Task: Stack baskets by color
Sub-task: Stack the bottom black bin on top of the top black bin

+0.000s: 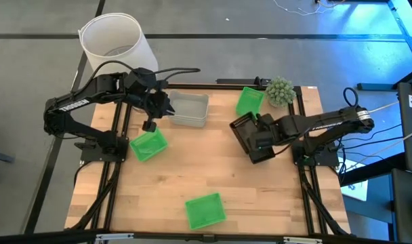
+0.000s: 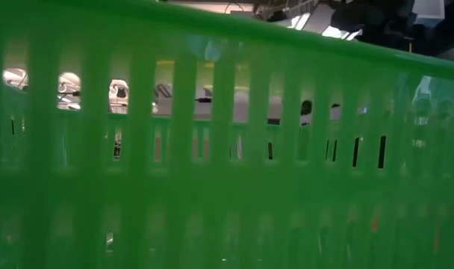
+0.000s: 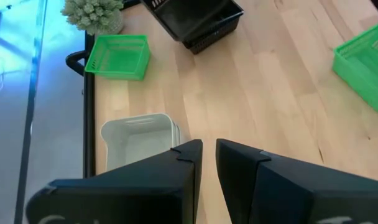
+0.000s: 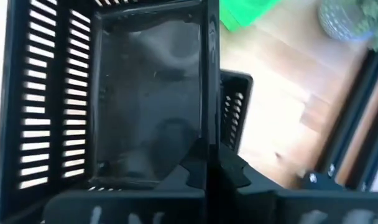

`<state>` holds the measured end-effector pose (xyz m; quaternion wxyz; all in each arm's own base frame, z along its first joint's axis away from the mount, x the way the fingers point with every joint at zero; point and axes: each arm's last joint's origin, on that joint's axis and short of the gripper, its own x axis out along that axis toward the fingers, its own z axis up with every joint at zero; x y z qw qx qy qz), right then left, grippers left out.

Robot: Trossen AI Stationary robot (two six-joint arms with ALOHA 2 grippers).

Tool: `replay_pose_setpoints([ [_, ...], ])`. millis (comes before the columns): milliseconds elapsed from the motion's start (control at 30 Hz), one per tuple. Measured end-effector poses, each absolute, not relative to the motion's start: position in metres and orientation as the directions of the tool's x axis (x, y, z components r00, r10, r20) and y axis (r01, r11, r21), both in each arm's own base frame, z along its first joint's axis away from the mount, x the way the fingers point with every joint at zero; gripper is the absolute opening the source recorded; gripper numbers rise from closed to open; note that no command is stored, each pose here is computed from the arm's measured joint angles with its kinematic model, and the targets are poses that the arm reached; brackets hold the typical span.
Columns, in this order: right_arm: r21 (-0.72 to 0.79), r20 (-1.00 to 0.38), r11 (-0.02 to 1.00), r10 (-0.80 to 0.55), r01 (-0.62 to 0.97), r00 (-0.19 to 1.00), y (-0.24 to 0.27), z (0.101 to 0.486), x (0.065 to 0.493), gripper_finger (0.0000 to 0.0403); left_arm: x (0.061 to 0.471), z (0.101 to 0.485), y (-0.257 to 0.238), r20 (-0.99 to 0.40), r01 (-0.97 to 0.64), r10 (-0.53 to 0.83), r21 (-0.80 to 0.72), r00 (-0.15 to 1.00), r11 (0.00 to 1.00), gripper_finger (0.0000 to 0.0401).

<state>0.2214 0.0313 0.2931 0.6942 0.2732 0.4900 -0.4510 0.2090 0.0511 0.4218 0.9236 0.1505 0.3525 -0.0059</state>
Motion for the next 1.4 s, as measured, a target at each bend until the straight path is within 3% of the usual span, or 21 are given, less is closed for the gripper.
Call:
replay_pose_setpoints([
  [367, -0.126, -0.93, 0.321, -0.368, 0.939, 0.001, 0.048, 0.282, 0.204, 0.0, 0.212, 0.425, 0.052, -0.621, 0.104, 0.104, 0.289, 0.777, 0.952, 0.0039],
  [1033, -0.091, -0.955, 0.328, -0.297, 0.94, 0.012, 0.05, 0.223, 0.203, 0.0001, 0.212, 0.425, 0.052, -0.615, 0.085, 0.105, 0.272, 0.781, 0.959, 0.0039],
  [1400, -0.065, -0.956, 0.323, -0.291, 0.944, 0.034, 0.049, 0.223, 0.206, 0.0073, 0.212, 0.425, 0.052, -0.615, 0.081, 0.11, 0.275, 0.78, 0.958, 0.0039],
])
